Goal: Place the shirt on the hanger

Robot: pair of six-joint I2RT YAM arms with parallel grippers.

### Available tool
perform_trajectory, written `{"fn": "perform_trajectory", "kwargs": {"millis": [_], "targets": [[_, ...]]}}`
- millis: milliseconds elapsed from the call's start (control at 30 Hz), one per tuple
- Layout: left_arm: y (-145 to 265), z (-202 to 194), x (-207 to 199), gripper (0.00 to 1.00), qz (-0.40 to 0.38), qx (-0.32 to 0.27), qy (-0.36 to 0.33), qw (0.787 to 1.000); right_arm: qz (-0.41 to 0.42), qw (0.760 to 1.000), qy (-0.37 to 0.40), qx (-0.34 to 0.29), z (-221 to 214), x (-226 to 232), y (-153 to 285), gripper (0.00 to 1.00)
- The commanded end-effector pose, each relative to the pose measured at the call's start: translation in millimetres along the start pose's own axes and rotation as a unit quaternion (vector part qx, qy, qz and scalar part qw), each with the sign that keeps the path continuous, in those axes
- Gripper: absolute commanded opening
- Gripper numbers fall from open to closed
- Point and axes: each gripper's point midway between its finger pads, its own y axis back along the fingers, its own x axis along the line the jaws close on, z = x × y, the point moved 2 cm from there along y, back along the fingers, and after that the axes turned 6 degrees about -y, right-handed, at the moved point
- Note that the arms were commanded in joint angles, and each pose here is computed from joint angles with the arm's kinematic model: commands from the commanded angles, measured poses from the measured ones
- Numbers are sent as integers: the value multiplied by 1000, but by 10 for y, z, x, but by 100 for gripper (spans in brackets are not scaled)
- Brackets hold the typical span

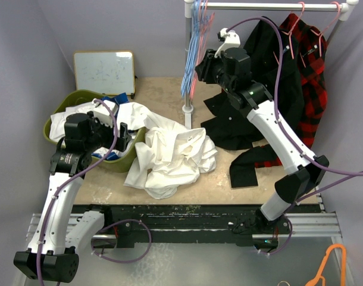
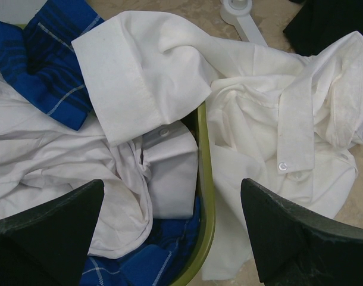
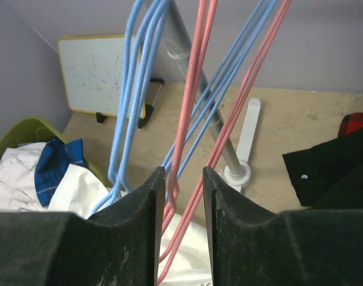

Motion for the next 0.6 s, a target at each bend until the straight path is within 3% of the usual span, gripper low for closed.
{"fn": "perform_trajectory", "kwargs": {"millis": [0,567], "targets": [[20,114,0,99,-2,-30,-4,1000,-15,1000,6,-26,192,8,67,33],[-5,85,-13,99,-8,-27,-6,1000,-118,991,64,-26,209,-172,78,29]]}}
